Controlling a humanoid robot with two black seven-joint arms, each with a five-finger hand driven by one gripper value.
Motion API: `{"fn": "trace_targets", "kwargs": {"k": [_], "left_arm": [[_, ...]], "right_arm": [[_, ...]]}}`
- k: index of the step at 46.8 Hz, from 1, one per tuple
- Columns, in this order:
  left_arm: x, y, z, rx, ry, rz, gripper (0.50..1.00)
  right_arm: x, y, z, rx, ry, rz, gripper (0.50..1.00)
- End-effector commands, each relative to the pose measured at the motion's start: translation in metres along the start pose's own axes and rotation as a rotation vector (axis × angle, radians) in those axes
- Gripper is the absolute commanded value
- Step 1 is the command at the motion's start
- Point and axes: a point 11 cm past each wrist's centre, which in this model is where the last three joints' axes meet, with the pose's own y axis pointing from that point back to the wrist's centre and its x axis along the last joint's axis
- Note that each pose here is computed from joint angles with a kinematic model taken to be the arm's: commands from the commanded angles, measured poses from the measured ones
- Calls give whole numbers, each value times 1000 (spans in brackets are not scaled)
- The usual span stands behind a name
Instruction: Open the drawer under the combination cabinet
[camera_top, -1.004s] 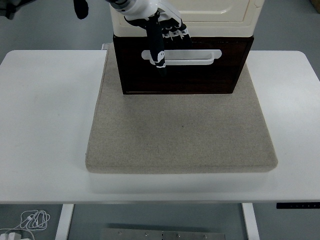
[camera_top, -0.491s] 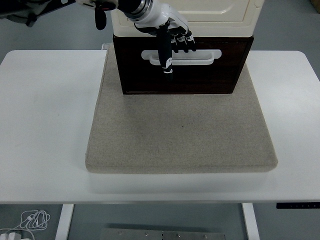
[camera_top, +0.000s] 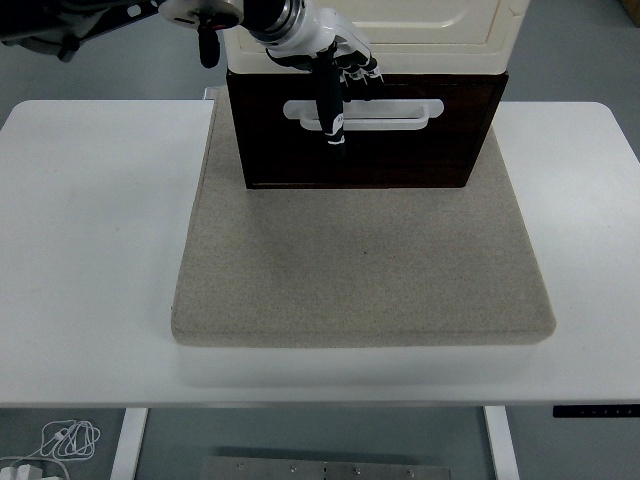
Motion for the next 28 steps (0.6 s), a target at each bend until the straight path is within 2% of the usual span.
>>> {"fn": "trace_targets", "kwargs": {"k": [1,28], "left_arm": [[0,-1,-2,5,6,5,1000],[-12,-18,-11,21,37,0,1000]], "right_arm": [[0,0,0,0,0,0,926],[0,0,0,0,0,0,926]]}}
